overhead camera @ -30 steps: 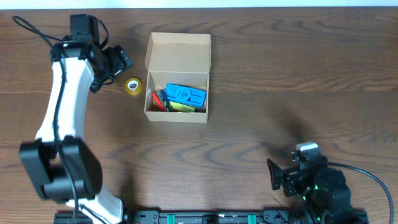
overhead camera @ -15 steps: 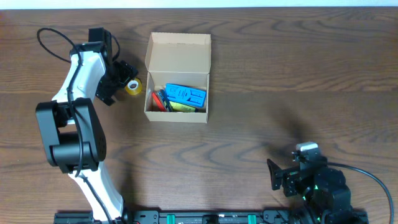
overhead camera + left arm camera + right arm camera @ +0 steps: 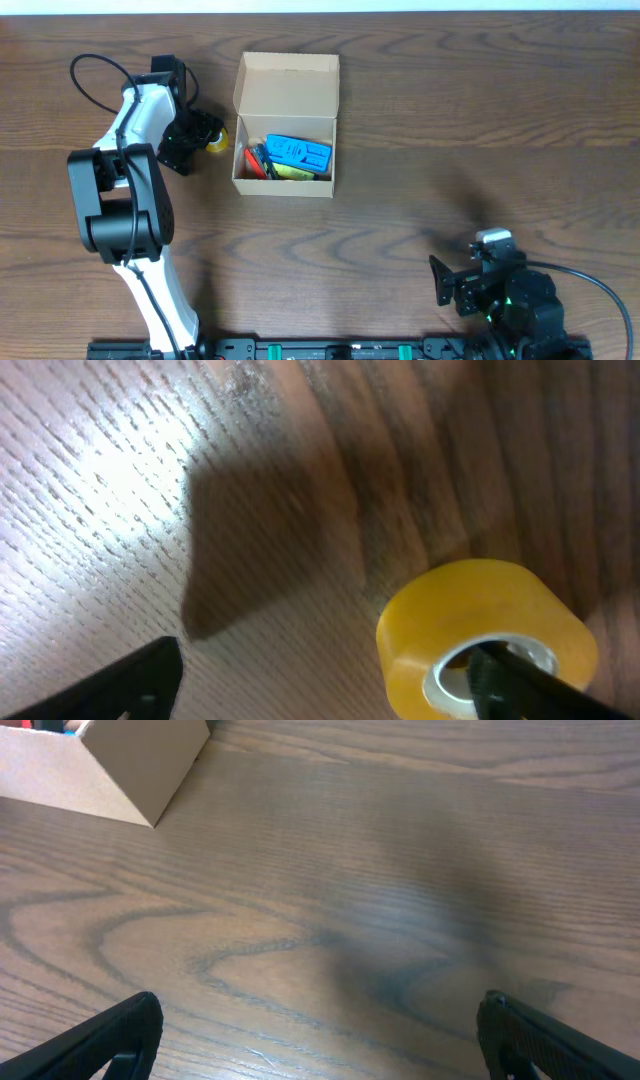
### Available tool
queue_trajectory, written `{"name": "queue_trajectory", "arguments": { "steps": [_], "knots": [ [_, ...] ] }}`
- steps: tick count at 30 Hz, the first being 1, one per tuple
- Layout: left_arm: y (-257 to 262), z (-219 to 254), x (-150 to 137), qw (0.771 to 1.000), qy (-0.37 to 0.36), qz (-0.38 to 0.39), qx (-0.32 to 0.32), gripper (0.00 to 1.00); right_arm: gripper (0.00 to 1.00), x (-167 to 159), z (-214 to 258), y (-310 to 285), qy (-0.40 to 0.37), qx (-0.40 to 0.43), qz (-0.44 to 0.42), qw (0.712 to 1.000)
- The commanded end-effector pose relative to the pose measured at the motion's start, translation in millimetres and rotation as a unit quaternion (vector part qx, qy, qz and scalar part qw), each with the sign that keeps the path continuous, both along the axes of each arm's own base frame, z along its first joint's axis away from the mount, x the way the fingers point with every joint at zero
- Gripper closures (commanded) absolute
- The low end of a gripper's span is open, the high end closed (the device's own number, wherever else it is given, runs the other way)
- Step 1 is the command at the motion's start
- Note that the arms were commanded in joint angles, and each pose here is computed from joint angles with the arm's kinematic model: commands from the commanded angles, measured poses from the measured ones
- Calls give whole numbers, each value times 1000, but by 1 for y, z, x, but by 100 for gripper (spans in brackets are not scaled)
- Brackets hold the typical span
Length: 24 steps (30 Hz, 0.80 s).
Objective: Pack container
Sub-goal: 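Move the left gripper to the clear tape roll and grasp it, then carry the tape roll over the cardboard box and lower it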
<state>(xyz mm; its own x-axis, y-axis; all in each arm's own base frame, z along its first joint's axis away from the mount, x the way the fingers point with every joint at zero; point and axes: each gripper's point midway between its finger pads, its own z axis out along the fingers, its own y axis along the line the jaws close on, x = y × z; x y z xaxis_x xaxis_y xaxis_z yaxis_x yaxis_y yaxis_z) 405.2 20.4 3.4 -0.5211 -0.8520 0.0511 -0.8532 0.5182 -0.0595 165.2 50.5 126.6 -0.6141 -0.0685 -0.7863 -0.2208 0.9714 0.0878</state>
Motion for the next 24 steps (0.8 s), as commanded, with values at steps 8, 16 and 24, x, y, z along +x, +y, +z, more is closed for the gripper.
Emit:
{"name": "queue_trajectory", "arguments": {
  "steps": [8,16,24],
  "knots": [
    [2,-11,-3,1000,16,14,-1,80,1,1,0,-3,-1,3,-11,1000],
    [7,12,4,1000,-16,19,3,95,1,1,0,-3,-1,3,-11,1000],
    [16,114,16,989,-143,-13,40,95,0,1,0,-3,-1,3,-11,1000]
  ]
}}
